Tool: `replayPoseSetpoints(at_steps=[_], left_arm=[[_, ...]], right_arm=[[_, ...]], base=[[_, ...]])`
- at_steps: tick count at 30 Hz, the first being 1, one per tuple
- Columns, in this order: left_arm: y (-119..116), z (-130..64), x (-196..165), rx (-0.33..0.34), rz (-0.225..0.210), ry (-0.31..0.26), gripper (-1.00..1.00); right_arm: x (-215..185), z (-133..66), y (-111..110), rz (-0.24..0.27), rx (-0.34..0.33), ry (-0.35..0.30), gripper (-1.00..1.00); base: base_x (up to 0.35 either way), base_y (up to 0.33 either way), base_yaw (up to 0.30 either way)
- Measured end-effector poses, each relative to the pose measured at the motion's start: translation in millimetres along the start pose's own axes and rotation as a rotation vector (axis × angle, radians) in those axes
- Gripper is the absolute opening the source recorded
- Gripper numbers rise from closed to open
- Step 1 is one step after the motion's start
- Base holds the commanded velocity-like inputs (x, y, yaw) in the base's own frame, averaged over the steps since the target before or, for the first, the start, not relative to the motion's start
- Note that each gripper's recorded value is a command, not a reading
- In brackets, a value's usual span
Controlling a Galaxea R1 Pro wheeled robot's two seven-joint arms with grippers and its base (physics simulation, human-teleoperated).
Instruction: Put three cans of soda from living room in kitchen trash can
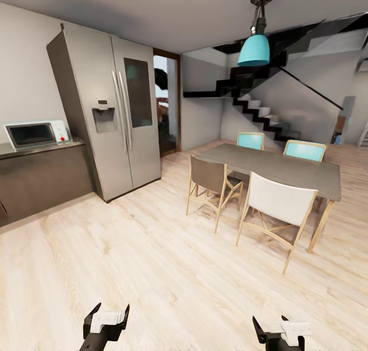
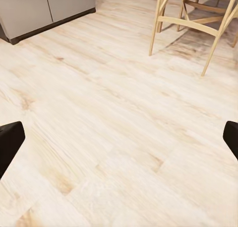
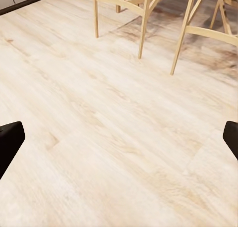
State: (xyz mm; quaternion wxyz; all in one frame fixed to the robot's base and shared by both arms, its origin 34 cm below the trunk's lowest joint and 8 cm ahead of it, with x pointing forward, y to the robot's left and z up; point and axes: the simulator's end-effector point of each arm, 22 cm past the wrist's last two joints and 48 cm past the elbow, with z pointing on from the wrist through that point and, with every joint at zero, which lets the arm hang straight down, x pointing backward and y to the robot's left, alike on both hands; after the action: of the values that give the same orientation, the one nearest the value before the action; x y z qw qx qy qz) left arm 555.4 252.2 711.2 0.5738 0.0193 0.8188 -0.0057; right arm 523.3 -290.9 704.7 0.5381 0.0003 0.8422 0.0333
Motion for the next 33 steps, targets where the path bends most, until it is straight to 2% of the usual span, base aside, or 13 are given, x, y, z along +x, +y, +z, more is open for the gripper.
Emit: replayPoseSetpoints(at_steps=[8,21,33], left_arm=[[-0.1,0.3,4.7,0.000,0.001,0.012,1.00],[-0.1,0.3,5.4,0.000,0.000,0.012,1.00],[-0.1,0.5,5.2,0.000,0.000,0.012,1.00]], right_arm=[[3.9,0.3,-0.7,-0.002,-0.001,0.006,1.00],[4.8,0.7,1.6,-0.002,-0.003,0.007,1.00],[4.9,0.6,1.1,-0.001,-0.004,0.007,1.00]], base=[[0.116,0.013,-0.124],[0.143,0.101,-0.180],[0.091,0.057,-0.230]])
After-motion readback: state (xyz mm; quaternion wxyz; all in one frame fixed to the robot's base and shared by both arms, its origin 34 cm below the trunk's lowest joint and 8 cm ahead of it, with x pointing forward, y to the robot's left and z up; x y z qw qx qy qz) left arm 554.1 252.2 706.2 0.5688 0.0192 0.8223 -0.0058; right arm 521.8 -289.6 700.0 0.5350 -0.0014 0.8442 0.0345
